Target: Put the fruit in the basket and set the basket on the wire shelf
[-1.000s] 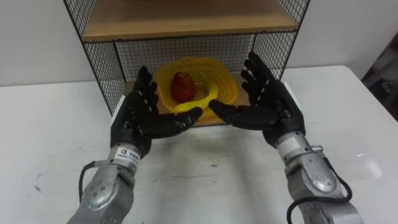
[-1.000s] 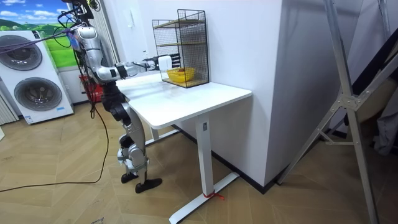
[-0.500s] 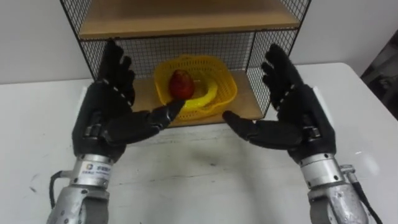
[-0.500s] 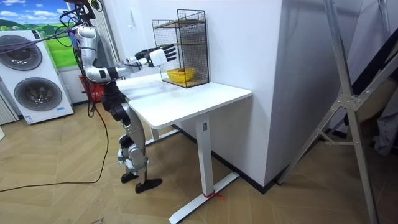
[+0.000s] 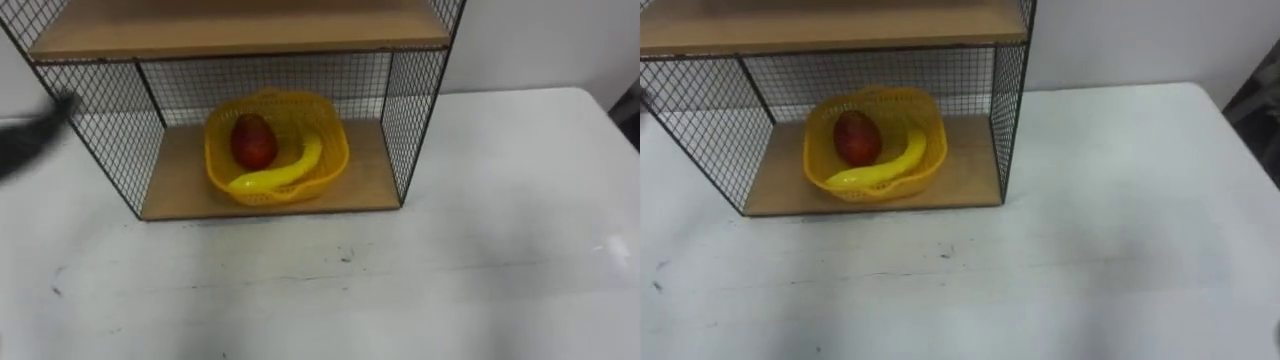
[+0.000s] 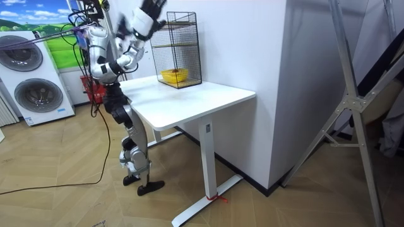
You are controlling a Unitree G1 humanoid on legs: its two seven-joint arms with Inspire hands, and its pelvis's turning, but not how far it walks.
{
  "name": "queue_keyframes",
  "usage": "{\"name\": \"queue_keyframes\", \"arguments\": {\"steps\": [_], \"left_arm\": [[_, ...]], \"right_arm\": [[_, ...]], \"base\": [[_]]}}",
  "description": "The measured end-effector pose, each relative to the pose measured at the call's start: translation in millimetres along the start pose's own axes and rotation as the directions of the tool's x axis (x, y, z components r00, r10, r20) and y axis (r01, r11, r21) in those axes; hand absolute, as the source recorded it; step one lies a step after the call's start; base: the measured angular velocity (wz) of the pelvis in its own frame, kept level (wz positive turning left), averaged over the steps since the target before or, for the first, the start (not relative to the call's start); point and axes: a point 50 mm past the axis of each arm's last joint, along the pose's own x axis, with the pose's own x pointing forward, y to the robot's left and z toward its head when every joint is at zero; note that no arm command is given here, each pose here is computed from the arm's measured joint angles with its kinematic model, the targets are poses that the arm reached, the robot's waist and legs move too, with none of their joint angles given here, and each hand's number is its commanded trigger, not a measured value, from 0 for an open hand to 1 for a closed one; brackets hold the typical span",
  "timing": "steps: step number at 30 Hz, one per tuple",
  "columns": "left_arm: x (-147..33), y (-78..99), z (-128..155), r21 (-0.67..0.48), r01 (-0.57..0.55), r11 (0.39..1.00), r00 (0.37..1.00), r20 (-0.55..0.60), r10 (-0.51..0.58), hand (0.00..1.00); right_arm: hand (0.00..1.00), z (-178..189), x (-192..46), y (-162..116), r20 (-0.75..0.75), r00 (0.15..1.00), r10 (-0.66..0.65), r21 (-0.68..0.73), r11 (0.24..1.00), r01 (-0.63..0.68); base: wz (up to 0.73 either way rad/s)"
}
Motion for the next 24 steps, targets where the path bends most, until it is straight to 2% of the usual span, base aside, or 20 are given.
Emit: {"name": "queue_keyframes", "arguments": {"steps": [1, 2, 5, 6, 7, 8, 9, 11, 12, 14, 15, 18, 20, 22, 24], "left_arm": [[8.5, 17.9, 8.0, 0.040, -0.106, 0.994, 0.991, 0.083, 0.103, 0.00], [12.2, 32.3, 12.1, 0.061, -0.197, 0.978, 0.975, 0.120, 0.189, 0.00], [13.1, 68.2, 6.6, 0.146, -0.377, 0.915, 0.926, 0.095, 0.366, 0.00], [11.8, 86.0, -0.5, 0.210, -0.445, 0.871, 0.895, 0.071, 0.440, 0.00], [10.4, 95.7, -4.5, 0.248, -0.480, 0.842, 0.875, 0.059, 0.481, 0.00], [5.4, 116.5, -13.4, 0.330, -0.540, 0.774, 0.826, 0.030, 0.563, 0.00], [1.6, 126.4, -18.8, 0.370, -0.565, 0.737, 0.796, 0.011, 0.605, 0.00], [-17.1, 156.2, -36.8, 0.496, -0.627, 0.600, 0.667, -0.056, 0.743, 0.00], [-22.1, 162.2, -40.6, 0.519, -0.638, 0.569, 0.632, -0.068, 0.772, 0.00], [-49.4, 183.9, -57.9, 0.628, -0.633, 0.452, 0.487, -0.131, 0.864, 0.00], [-57.4, 188.5, -62.2, 0.658, -0.618, 0.430, 0.454, -0.147, 0.879, 0.00], [-105.5, 213.8, -79.0, 0.805, -0.514, 0.296, 0.256, -0.186, 0.949, 0.00], [-125.5, 225.4, -78.9, 0.859, -0.455, 0.235, 0.191, -0.163, 0.968, 0.00], [-139.3, 232.6, -76.9, 0.888, -0.419, 0.190, 0.143, -0.142, 0.979, 0.00], [-148.0, 237.5, -76.5, 0.905, -0.389, 0.173, 0.122, -0.136, 0.983, 0.00]], "right_arm": [[0.00, -0.2, 5.7, -13.8, 0.027, 0.996, -0.088, -0.038, 0.995, 0.089], [0.00, -2.3, 8.3, -28.1, 0.032, 0.984, -0.177, -0.074, 0.981, 0.179], [0.00, -21.0, 5.7, -64.4, -0.049, 0.918, -0.394, -0.155, 0.911, 0.383], [0.00, -32.6, 0.8, -83.2, -0.105, 0.873, -0.475, -0.225, 0.867, 0.445], [0.00, -37.6, -1.7, -93.0, -0.131, 0.846, -0.517, -0.264, 0.841, 0.473], [0.00, -45.7, -7.4, -112.1, -0.172, 0.784, -0.597, -0.331, 0.784, 0.525], [0.00, -50.0, -10.8, -121.7, -0.190, 0.748, -0.636, -0.364, 0.753, 0.548], [0.00, -67.8, -32.0, -154.1, -0.271, 0.580, -0.768, -0.483, 0.630, 0.608], [0.00, -72.8, -39.5, -161.6, -0.294, 0.529, -0.796, -0.516, 0.598, 0.613], [0.00, -90.4, -69.5, -180.5, -0.369, 0.327, -0.870, -0.622, 0.492, 0.609], [0.00, -93.5, -77.7, -185.2, -0.375, 0.283, -0.883, -0.651, 0.468, 0.598], [0.00, -102.5, -124.6, -213.6, -0.351, -0.012, -0.936, -0.783, 0.287, 0.552], [0.00, -101.7, -140.9, -223.4, -0.306, -0.088, -0.948, -0.829, 0.219, 0.515], [0.00, -99.7, -152.7, -230.5, -0.266, -0.127, -0.955, -0.860, 0.176, 0.479], [0.00, -98.8, -160.5, -233.6, -0.253, -0.166, -0.953, -0.873, 0.151, 0.463]], "base": [[0.29], [0.31], [0.12], [0.00], [0.00], [0.00], [0.00], [0.06], [0.06], [0.08], [0.07], [0.04], [0.00], [0.00], [0.00]]}}
